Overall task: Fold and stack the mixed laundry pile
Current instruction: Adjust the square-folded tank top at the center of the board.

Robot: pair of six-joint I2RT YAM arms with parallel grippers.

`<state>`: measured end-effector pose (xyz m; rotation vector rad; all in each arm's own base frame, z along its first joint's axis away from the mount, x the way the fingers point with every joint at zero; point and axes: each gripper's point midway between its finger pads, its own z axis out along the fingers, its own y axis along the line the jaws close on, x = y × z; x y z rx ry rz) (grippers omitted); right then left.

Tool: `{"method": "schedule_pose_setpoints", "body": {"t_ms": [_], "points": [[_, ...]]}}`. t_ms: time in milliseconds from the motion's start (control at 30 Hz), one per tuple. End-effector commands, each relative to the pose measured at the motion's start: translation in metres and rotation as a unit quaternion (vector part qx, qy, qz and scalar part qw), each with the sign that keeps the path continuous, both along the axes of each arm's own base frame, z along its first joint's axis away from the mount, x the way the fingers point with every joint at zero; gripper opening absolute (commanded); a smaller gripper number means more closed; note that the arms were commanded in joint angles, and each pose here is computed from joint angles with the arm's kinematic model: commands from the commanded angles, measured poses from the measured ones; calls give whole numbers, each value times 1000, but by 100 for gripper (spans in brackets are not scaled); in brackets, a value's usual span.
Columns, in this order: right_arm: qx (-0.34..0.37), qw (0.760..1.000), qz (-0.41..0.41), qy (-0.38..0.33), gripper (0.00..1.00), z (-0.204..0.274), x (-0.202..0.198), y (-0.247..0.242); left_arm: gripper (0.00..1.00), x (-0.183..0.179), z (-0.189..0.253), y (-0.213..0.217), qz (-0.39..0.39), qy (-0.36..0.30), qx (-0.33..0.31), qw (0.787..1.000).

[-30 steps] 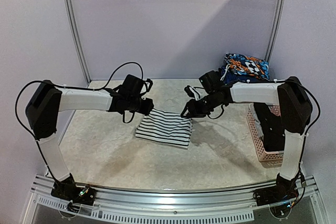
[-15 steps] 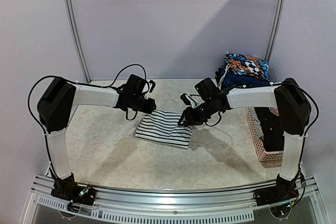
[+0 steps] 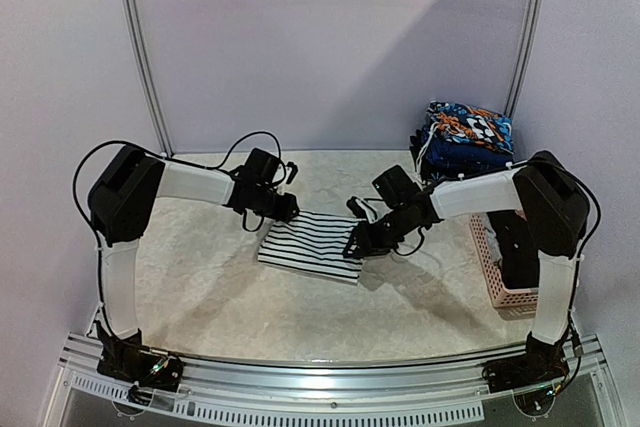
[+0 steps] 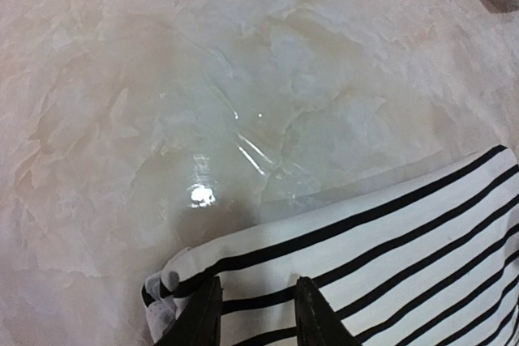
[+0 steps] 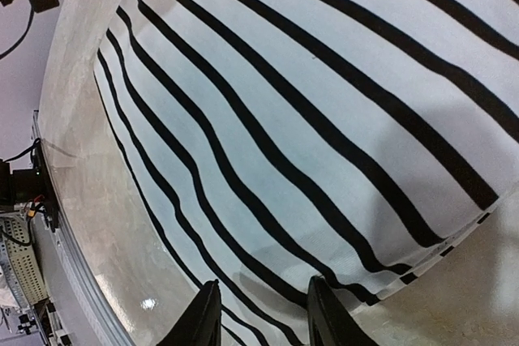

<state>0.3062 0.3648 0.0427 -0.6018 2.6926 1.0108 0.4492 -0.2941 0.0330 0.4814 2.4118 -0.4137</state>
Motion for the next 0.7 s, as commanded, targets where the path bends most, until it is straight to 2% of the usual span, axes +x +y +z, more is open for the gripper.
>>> {"method": "schedule_pose_setpoints", "body": {"t_ms": [0,667], "points": [[-13,1000,9,21,36,-21,-12,-3,31,14,-5,6,8,1,-7,1000],[-61,997,-7,48,36,-48,-34,-31,31,35,-23,19,24,28,-28,999]]}}
